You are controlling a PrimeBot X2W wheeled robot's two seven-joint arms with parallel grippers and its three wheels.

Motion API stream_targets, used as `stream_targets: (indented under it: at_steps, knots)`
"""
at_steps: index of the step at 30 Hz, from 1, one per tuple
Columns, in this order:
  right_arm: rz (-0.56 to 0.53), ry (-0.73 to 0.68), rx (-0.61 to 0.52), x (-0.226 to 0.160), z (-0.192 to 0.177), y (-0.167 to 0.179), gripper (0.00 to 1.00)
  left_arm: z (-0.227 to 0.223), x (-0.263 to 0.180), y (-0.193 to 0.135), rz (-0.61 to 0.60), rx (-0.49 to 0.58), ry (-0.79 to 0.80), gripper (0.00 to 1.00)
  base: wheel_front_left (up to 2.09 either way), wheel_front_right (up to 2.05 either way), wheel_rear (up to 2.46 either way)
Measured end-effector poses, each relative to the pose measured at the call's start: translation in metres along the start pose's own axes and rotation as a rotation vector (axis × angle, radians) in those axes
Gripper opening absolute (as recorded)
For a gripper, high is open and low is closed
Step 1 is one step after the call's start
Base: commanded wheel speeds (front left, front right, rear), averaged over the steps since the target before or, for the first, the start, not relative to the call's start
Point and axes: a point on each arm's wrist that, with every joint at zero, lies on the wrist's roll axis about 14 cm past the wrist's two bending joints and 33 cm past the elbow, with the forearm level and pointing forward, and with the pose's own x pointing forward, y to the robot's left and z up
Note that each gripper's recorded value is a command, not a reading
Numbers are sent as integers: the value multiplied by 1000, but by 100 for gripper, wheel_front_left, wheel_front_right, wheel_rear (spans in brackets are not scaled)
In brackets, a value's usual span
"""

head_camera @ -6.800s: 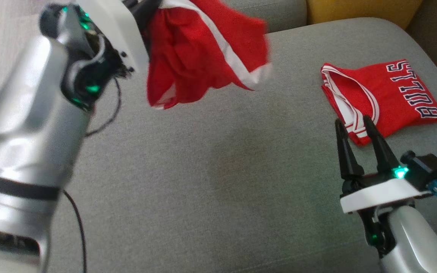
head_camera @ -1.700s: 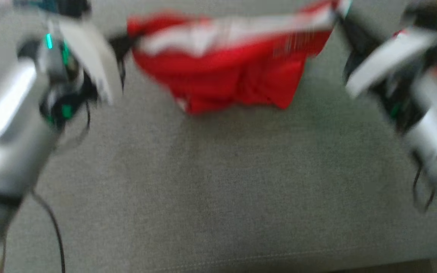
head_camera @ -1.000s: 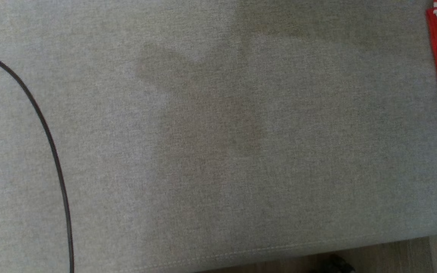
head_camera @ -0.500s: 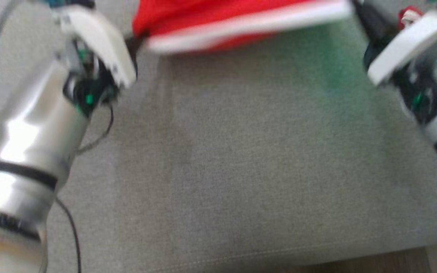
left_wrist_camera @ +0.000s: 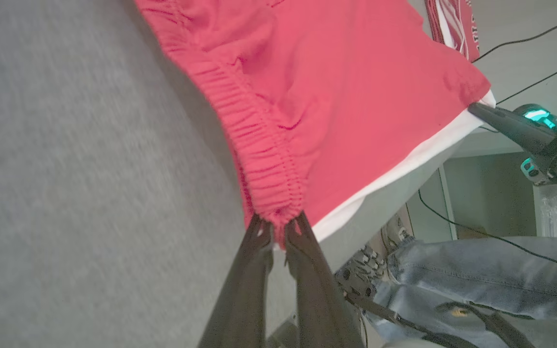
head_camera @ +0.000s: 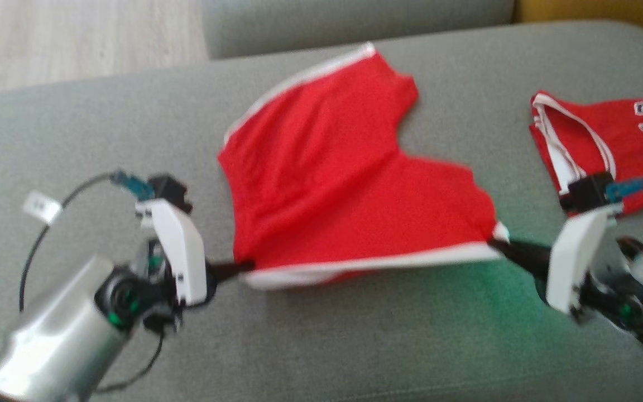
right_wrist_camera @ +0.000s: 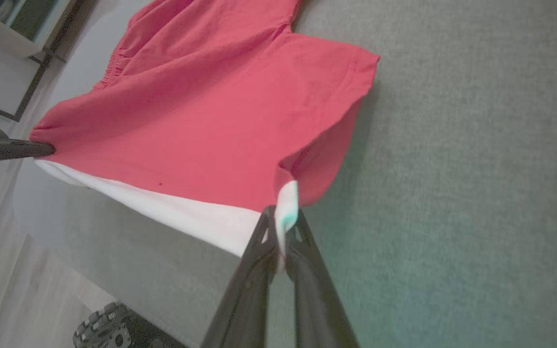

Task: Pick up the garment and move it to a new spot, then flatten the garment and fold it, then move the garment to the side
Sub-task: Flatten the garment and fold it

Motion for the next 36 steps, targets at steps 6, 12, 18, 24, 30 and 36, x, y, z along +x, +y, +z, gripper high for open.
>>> stream_targets:
  at_steps: [6, 12, 18, 24, 30, 36]
  knots:
    - [29, 54, -16, -30, -10, 6, 0, -39, -26, -24, -53, -51, 90, 0, 0, 0, 0]
    - [65, 90, 30, -29, 15, 5, 0, -32, -36, -37, -124, -122, 186, 0, 0, 0, 0]
    - [128, 157, 104, -10, 69, 1, 0, 20, -36, -37, -173, -171, 215, 0, 0, 0, 0]
    - [144, 191, 150, 32, 121, -14, 0, 52, -19, -7, -145, -262, 229, 0, 0, 0, 0]
    - [164, 233, 215, 84, 141, -23, 0, 73, -7, 15, -141, -350, 215, 0, 0, 0, 0]
    - [178, 216, 231, 125, 174, -25, 0, 95, -3, 38, -122, -400, 162, 0, 0, 0, 0]
